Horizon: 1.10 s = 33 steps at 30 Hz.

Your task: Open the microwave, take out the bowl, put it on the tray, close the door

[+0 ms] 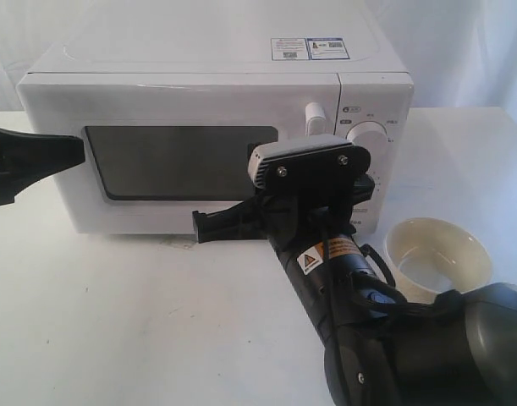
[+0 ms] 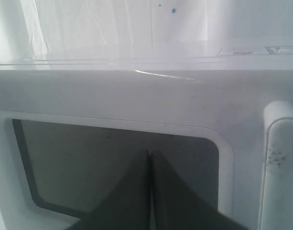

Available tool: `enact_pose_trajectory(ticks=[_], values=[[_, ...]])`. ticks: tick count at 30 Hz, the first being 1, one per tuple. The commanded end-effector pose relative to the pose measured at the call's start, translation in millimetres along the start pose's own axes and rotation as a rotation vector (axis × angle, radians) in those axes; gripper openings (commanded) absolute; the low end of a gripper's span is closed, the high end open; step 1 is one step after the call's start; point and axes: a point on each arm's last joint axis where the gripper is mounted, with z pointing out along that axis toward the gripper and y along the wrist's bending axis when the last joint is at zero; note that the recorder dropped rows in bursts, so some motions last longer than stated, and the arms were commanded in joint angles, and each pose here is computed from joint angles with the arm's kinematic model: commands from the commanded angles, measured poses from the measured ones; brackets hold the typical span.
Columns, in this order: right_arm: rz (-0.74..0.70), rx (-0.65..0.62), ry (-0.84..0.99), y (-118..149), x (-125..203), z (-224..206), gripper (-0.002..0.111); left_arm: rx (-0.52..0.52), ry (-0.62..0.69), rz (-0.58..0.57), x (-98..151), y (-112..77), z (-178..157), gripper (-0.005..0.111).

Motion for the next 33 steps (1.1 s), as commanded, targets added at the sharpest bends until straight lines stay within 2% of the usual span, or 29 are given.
enact_pose_trajectory(ticks=[1, 15, 26, 33], values=[[-0.009, -0.001, 0.0, 0, -1, -1, 0.0, 0.018, -0.01, 0.001, -2, -1.9, 0, 0.0], [0.007, -0.002, -0.018, -1, -9, -2, 0.0, 0.018, -0.01, 0.002, -2, -1.9, 0, 0.0], [0.191, 0.005, -0.297, -23, -105, -32, 0.0, 0.018, -0.01, 0.002, -2, -1.9, 0, 0.0], [0.264, 0.007, -0.373, -34, -134, -48, 0.0, 0.018, -0.01, 0.002, -2, -1.9, 0, 0.0]])
